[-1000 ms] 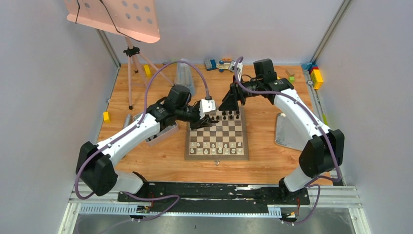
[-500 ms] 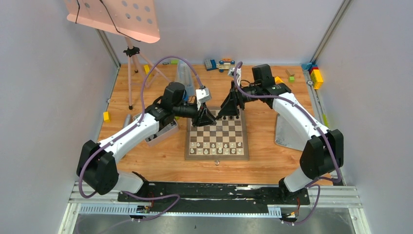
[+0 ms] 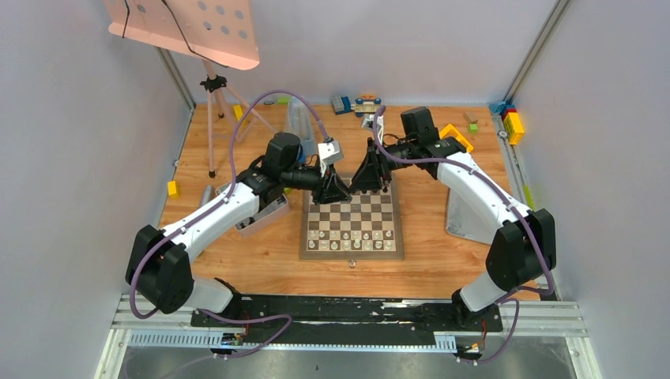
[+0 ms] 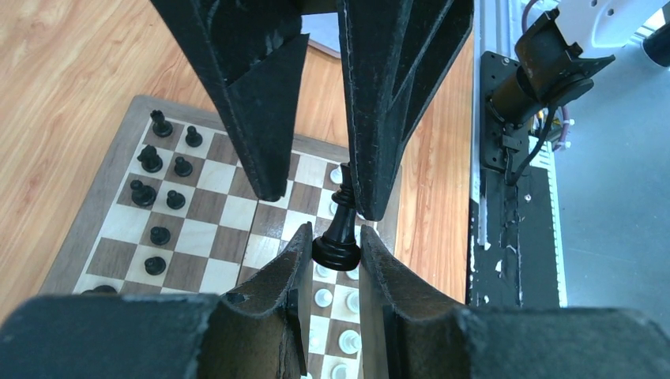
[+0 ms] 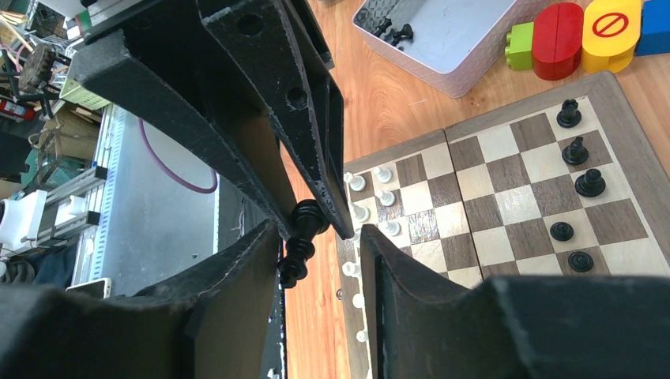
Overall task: Set up the chess pieces on the board
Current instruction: Place the chess piece on the chessboard.
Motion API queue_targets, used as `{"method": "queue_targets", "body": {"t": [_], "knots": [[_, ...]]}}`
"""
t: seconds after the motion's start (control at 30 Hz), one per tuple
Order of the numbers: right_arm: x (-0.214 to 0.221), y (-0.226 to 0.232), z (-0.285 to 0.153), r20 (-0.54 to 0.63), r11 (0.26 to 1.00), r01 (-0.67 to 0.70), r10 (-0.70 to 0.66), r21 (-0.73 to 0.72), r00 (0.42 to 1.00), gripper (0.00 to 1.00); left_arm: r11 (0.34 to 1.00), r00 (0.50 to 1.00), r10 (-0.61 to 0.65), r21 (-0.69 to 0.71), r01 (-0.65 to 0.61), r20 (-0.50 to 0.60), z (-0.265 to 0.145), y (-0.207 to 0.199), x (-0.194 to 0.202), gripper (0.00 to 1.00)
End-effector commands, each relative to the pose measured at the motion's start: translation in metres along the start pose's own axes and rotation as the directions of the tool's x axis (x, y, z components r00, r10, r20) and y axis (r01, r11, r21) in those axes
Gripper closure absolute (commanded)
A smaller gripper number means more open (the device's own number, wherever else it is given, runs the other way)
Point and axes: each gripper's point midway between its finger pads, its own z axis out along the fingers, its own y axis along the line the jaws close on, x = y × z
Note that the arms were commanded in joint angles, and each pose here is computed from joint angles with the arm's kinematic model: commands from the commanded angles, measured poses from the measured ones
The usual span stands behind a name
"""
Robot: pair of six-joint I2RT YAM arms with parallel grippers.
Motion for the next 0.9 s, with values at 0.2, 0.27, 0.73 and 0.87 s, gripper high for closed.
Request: {"method": "queue_targets", "body": {"t": [0.2, 0.27, 0.73, 0.87], "knots": [[-0.0067, 0.013, -0.0038, 0.025, 0.996, 0.084, -0.084, -0.013, 0.996, 0.56, 1.0, 0.999, -0.011, -0.01, 0.011, 0.031, -0.001, 0.0054, -0.0075, 0.94], [-0.0062, 0.012, -0.0044, 0.024, 0.996, 0.087, -0.087, -0.004, 0.996, 0.55, 1.0, 0.999, -0.014, -0.012, 0.014, 0.032, -0.0015, 0.0062, -0.0076, 0.94], [-0.0084, 0.0121, -0.0007, 0.019, 0.996, 0.089, -0.089, -0.002, 0.996, 0.75, 1.0, 0.999, -0.029, -0.011, 0.029, 0.029, 0.0001, 0.0091, -0.0051, 0.94], [-0.0088, 0.0112, 0.0, 0.018, 0.996, 0.087, -0.087, -0.001, 0.996, 0.84, 0.999, 0.999, -0.034, -0.01, 0.034, 0.023, 0.001, 0.0101, -0.0021, 0.92]]}}
